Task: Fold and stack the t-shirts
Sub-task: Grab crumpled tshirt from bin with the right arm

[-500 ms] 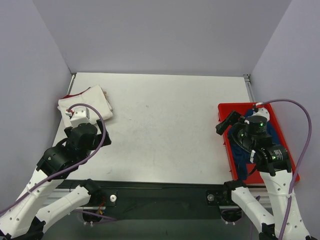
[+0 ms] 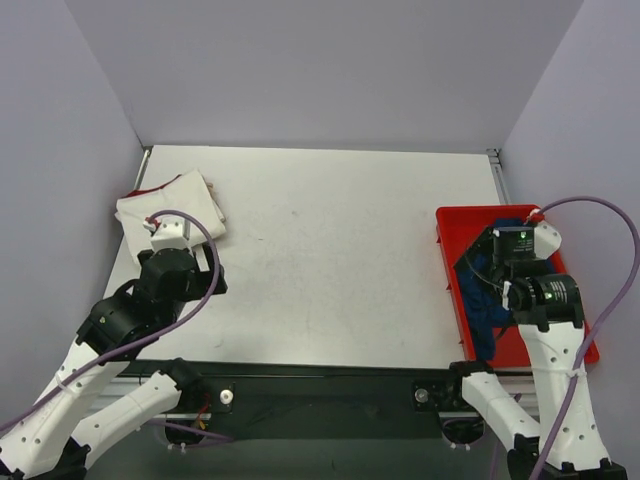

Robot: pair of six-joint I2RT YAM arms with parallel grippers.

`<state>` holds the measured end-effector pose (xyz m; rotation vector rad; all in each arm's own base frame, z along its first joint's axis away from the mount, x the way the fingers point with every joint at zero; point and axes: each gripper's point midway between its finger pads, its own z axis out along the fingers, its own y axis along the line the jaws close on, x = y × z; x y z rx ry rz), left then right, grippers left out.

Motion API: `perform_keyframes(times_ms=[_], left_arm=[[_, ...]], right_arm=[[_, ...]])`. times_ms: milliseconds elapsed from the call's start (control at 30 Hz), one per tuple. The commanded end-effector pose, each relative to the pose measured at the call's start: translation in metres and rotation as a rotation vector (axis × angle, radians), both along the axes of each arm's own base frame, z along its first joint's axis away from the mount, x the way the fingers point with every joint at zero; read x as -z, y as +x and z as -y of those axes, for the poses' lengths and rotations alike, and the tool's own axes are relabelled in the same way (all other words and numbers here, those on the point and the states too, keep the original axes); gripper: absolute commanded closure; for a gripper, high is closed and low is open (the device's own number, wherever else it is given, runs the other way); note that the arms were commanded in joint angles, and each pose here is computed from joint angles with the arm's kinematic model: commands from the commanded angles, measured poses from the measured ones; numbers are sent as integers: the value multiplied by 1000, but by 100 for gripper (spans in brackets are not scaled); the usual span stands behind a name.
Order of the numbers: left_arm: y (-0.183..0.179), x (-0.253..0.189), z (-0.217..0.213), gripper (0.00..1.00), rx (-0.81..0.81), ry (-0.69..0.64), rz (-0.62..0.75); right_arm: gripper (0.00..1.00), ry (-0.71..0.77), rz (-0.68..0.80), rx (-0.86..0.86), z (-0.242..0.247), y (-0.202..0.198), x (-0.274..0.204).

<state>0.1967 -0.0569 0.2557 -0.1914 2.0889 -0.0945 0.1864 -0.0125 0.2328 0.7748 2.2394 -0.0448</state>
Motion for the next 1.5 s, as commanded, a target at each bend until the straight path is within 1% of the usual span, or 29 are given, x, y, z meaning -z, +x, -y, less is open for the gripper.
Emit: perform_keyframes(times_ms=[0,167,200,267,300,367,400,467,500,567,600,633,667,700,800,867,1000,1067,1100,1133,1167,1200,1233,1267,1300,1333,1467], left_arm=[[10,1,28,3,138,-12,9],[25,12,37,3,161,27,2],[33,13,42,3,163,33,6],[46,13,41,3,146,45,8],[57,15,44,3,144,56,4],[74,13,38,3,111,29,-4],[86,14,43,3,121,-2,-6],[105,12,28,3,63,-35,6],[119,12,29,3,65,-60,19],[134,9,20,3,27,-64,30],[145,15,12,3,-13,-47,13],[151,14,8,3,-31,-41,12],[157,11,4,3,-51,-48,15],[166,17,-2,3,-75,-59,-1],[177,29,-8,3,-115,-144,-39],[180,34,-17,3,-159,-176,-49],[183,44,-22,3,-189,-197,-50],[184,46,-23,3,-202,-206,-51],[183,49,-23,3,-209,-206,-62],[182,50,-24,3,-212,-207,-66],[181,52,-24,3,-217,-208,-70],[179,50,-25,3,-222,-207,-67],[177,53,-26,3,-226,-206,-72],[176,52,-27,3,-228,-205,-69],[173,50,-28,3,-232,-205,-60],[171,49,-28,3,-234,-205,-55],[159,52,-31,3,-251,-242,-58]], right_arm=[[0,-59,-193,116,24,-10,23],[0,-79,-269,198,45,9,37],[0,-37,-316,198,44,15,49],[0,17,-330,270,61,23,62],[0,37,-364,289,67,26,73],[0,87,-362,343,80,33,87],[0,105,-382,351,84,37,96],[0,143,-362,372,92,48,107],[0,156,-388,375,96,51,117],[1,149,-395,381,105,61,125],[1,150,-446,386,108,63,139],[1,148,-467,387,110,65,145],[2,151,-477,384,113,70,149],[2,161,-523,383,113,71,162],[4,163,-580,387,116,72,183],[5,159,-601,391,118,72,191],[5,162,-655,381,118,72,209],[13,162,-667,378,119,72,214],[20,162,-682,374,120,72,218],[39,152,-686,377,122,72,219],[48,149,-691,376,122,72,219],[55,144,-688,372,123,72,218],[75,145,-681,371,123,74,216],[86,143,-672,368,124,75,214],[94,140,-650,365,124,78,208],[100,138,-633,357,125,80,202],[100,143,-472,352,123,99,152]])
